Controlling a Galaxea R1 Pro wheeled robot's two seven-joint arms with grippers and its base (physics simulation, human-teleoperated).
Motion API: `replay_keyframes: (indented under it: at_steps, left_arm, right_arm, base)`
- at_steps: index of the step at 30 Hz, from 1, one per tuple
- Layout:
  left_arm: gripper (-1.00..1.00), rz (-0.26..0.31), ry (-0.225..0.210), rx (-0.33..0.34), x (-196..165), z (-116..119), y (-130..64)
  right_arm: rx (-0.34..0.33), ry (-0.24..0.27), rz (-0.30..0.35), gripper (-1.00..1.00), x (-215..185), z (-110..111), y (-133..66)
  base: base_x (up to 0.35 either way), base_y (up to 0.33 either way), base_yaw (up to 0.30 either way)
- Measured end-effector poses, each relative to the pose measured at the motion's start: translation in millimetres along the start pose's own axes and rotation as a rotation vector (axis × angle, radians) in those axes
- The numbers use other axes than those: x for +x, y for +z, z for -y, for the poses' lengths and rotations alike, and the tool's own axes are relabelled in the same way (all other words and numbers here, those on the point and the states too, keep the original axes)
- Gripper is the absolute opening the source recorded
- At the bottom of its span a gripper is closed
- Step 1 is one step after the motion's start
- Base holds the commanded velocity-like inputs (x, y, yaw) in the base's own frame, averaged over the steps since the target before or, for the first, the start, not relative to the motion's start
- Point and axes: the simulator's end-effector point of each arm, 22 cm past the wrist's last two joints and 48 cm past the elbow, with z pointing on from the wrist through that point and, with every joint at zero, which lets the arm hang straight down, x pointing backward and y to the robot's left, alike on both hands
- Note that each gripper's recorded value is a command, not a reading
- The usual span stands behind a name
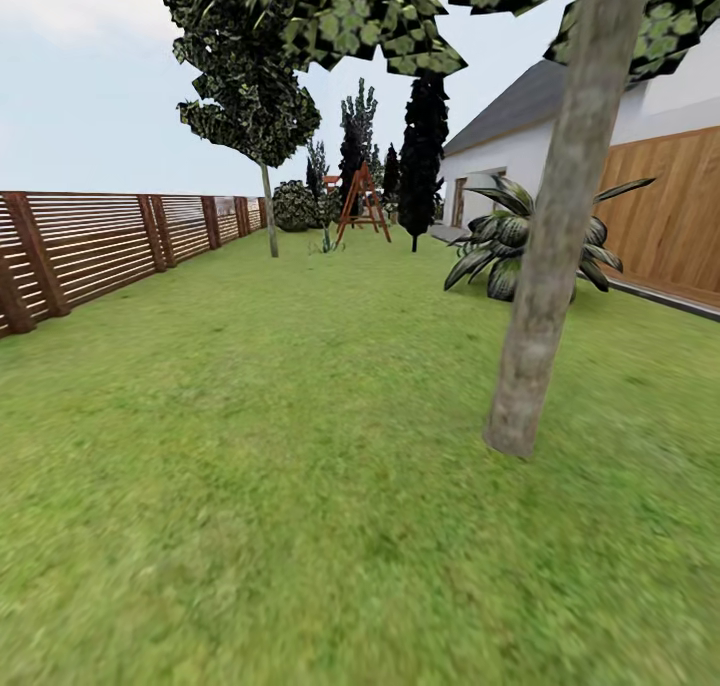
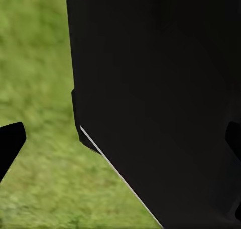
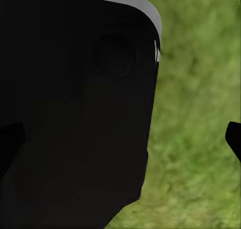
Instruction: Take the three Easter eggs out of the wicker basket on the lawn in the garden, then place them on the lawn next to a single tree (choose any tree) so that all three eggs are next to the same tree and none are left in the basket.
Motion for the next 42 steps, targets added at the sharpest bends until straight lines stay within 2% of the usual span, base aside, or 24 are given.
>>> replay_keyframes:
  at_steps: [13,35,42]
  left_arm:
    - [1.00,0.000,0.000,0.000,0.0,0.0,0.0]
    - [1.00,0.000,0.000,0.000,0.0,0.0,0.0]
    - [1.00,0.000,0.000,0.000,-0.1,0.0,0.0]
  right_arm:
    - [0.000,0.000,-0.002,1.00,0.3,-0.2,0.0]
    - [0.001,0.000,-0.002,1.00,0.4,0.3,0.0]
    - [-0.001,-0.001,-0.002,1.00,0.4,-1.1,0.0]
  base:
    - [0.295,0.207,-0.065]
    - [0.295,0.207,-0.002]
    - [0.295,0.207,-0.220]
